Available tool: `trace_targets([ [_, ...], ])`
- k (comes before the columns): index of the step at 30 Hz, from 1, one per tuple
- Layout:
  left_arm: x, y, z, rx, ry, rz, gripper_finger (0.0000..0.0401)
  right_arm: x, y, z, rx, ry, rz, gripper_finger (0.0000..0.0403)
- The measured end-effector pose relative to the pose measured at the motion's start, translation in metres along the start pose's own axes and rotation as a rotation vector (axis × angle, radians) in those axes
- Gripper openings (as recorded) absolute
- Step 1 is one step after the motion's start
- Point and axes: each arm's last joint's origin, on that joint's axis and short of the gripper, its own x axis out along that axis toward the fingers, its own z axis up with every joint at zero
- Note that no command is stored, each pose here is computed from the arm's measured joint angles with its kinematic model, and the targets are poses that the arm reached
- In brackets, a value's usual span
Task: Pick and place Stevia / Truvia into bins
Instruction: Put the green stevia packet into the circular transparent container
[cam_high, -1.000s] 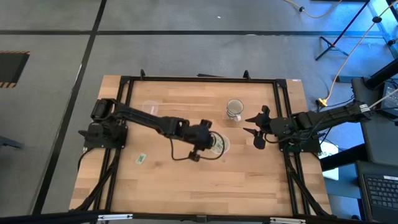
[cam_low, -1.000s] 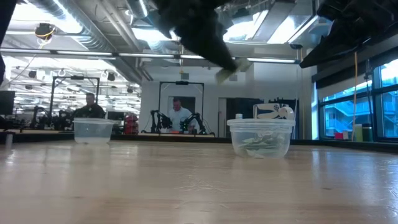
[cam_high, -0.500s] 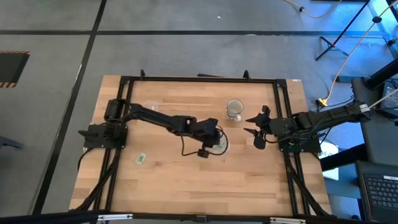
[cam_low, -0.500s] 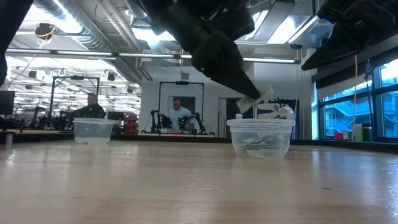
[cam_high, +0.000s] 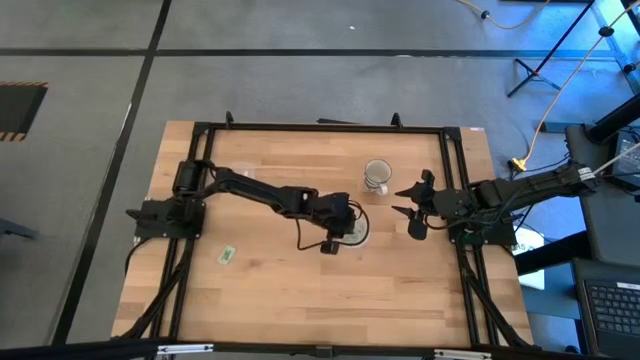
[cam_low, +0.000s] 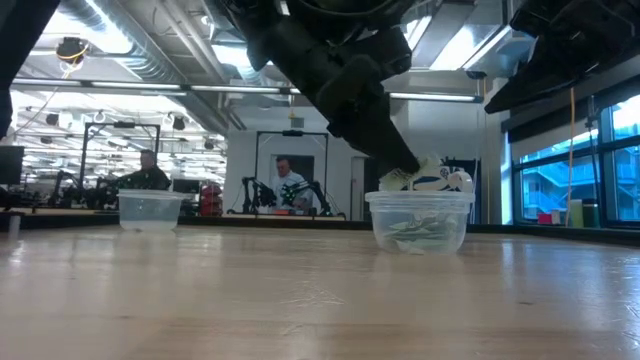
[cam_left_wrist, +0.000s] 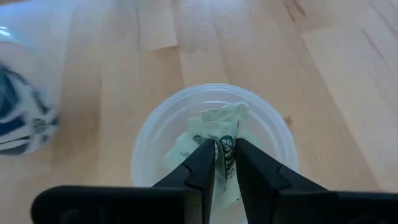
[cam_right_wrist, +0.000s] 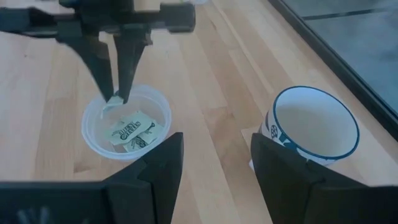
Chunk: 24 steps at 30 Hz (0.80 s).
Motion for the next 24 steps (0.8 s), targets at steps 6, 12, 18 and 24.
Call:
trace_targets([
  [6, 0.013, -0.001, -0.01, -0.015, 0.043, -0.01, 0.0059, 0.0, 0.0, 0.0, -0.001, 0.004, -0.001, 0.0192],
  [12, 0.012, -0.001, -0.01, -0.011, 0.039, -0.005, 0.0064, 0.0, 0.0, -0.001, -0.001, 0.009, -0.002, 0.0192],
  [18, 0.012, -0.001, -0.01, -0.009, 0.043, -0.006, 0.0104, 0.0, 0.0, -0.001, -0.002, 0.009, -0.002, 0.0192],
  [24, 0.01, 0.001, -0.009, -0.014, 0.048, 0.025, 0.0138, 0.0, 0.0, -0.001, -0.003, 0.01, -0.003, 0.0192],
])
